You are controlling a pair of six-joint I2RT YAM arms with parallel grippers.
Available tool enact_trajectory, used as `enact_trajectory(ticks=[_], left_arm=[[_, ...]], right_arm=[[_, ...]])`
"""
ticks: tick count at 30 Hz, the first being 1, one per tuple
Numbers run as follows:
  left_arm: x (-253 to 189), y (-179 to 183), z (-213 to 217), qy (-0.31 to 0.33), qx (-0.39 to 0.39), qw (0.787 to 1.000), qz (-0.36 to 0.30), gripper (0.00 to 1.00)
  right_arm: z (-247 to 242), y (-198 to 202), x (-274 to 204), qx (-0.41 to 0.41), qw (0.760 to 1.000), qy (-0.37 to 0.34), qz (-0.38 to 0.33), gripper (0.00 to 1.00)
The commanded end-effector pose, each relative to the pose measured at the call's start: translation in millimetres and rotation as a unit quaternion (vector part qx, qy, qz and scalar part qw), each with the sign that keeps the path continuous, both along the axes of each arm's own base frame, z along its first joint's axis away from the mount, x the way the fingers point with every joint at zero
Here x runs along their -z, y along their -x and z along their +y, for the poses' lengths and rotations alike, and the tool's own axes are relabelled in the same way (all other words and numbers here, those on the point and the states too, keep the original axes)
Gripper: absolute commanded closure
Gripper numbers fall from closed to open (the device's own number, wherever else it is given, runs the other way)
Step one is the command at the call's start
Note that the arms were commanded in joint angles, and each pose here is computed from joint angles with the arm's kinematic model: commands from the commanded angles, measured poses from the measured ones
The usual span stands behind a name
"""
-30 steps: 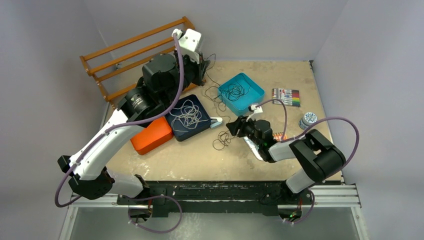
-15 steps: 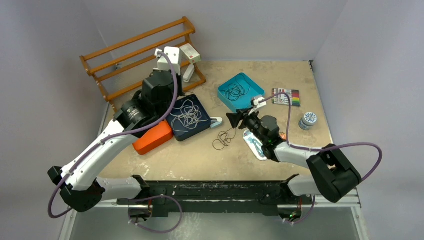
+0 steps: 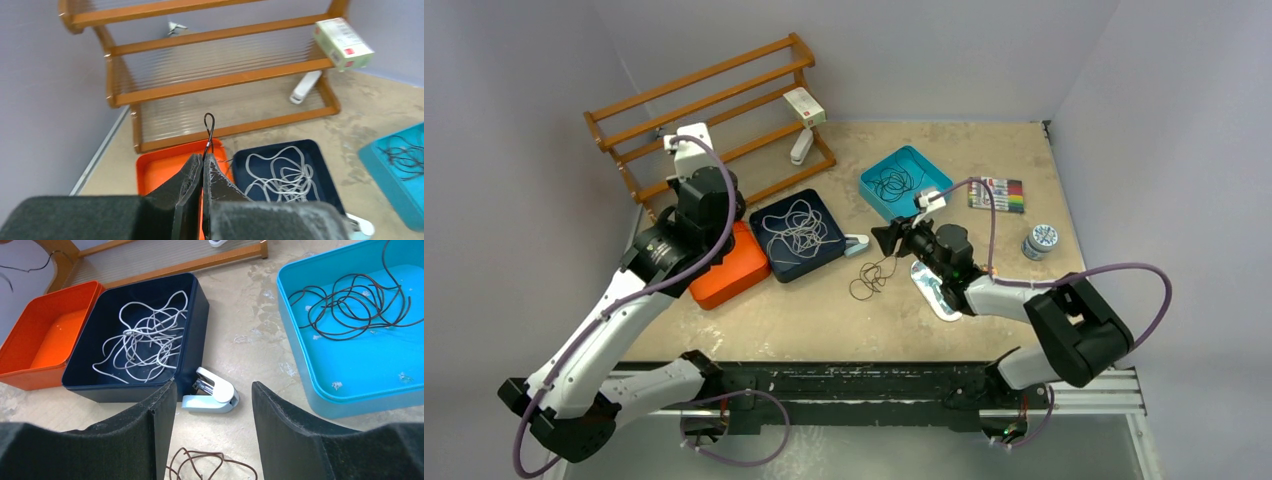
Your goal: Untangle the cables
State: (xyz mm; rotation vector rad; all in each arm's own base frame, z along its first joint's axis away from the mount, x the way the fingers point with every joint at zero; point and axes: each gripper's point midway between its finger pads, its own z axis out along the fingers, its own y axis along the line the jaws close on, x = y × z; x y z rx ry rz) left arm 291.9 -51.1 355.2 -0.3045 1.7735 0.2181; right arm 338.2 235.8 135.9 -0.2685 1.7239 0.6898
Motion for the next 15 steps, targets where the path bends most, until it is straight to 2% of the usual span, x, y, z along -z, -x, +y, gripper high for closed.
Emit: enact_trajectory(ticks=[1,15], left_arm=[[14.0,16.6,33.1,-0.014,-0.085,0.996,0.005,1.0],[58.4,28.6,59.3,-0.049,-0.154,0.986,0.046,1.0]], right_arm=[[13.3,-9.7,-32.3,-0.017,0.999,-0.022,-0.044,0.41],[16.4,-9.7,-29.1,-0.025,0.999,-0.02,-0.039,0.41]])
